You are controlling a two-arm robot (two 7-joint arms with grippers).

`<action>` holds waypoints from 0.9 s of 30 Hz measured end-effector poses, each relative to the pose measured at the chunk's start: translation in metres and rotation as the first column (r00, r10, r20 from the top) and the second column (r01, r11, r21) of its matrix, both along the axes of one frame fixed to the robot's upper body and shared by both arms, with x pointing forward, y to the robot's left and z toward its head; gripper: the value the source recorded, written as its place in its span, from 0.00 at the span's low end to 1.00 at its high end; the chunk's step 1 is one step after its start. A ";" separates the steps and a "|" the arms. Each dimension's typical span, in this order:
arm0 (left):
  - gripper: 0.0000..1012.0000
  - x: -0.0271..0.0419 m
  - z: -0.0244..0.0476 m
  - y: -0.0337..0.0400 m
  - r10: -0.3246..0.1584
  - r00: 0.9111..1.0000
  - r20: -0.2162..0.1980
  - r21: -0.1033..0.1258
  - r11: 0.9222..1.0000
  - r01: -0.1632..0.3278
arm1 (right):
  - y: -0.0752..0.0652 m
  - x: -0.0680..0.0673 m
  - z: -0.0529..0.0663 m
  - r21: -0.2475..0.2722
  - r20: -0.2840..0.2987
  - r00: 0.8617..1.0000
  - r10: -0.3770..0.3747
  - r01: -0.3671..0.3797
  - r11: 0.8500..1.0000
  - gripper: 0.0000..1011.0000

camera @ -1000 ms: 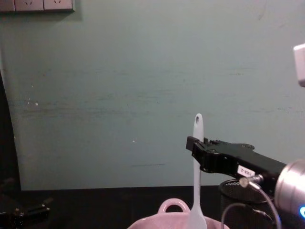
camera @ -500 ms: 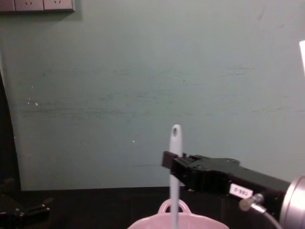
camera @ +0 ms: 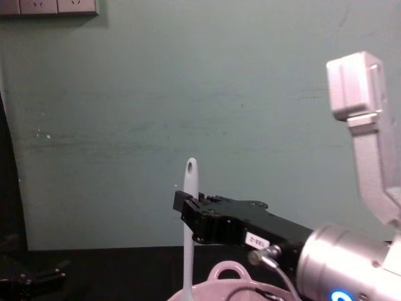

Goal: Use the one hand to pick up the spoon and stir the clear water in the bowl.

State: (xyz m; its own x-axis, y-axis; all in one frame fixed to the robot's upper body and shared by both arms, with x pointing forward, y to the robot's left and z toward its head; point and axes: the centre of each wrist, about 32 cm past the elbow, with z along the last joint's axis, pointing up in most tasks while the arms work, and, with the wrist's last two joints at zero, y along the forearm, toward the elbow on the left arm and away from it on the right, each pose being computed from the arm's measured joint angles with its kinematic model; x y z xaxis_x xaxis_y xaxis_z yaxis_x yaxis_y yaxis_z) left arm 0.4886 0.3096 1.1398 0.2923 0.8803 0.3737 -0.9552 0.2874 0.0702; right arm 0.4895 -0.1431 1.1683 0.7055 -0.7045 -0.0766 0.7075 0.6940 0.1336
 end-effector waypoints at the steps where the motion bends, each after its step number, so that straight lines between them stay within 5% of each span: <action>1: 1.00 0.0000 0.0000 0.0000 0.000 1.000 0.000 0.000 1.000 0.000 | 0.001 0.003 -0.001 -0.001 0.002 1.000 -0.008 0.008 1.000 0.11; 13: 1.00 0.0000 0.0000 0.0000 0.000 1.000 0.000 0.000 1.000 0.000 | -0.002 0.034 -0.002 -0.003 0.014 0.990 -0.140 0.140 0.990 0.11; 27: 1.00 0.0000 0.0000 0.0000 0.000 1.000 0.000 0.000 1.000 0.000 | -0.038 0.029 0.005 -0.033 0.044 0.975 -0.217 0.219 0.975 0.11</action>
State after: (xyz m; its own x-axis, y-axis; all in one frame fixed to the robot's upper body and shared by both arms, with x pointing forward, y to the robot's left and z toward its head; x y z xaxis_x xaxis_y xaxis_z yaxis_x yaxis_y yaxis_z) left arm 0.4886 0.3097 1.1398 0.2922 0.8803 0.3737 -0.9553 0.2873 0.0702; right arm 0.5190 -0.1808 1.1732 0.5365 -0.8436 -0.0225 0.8371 0.5285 0.1415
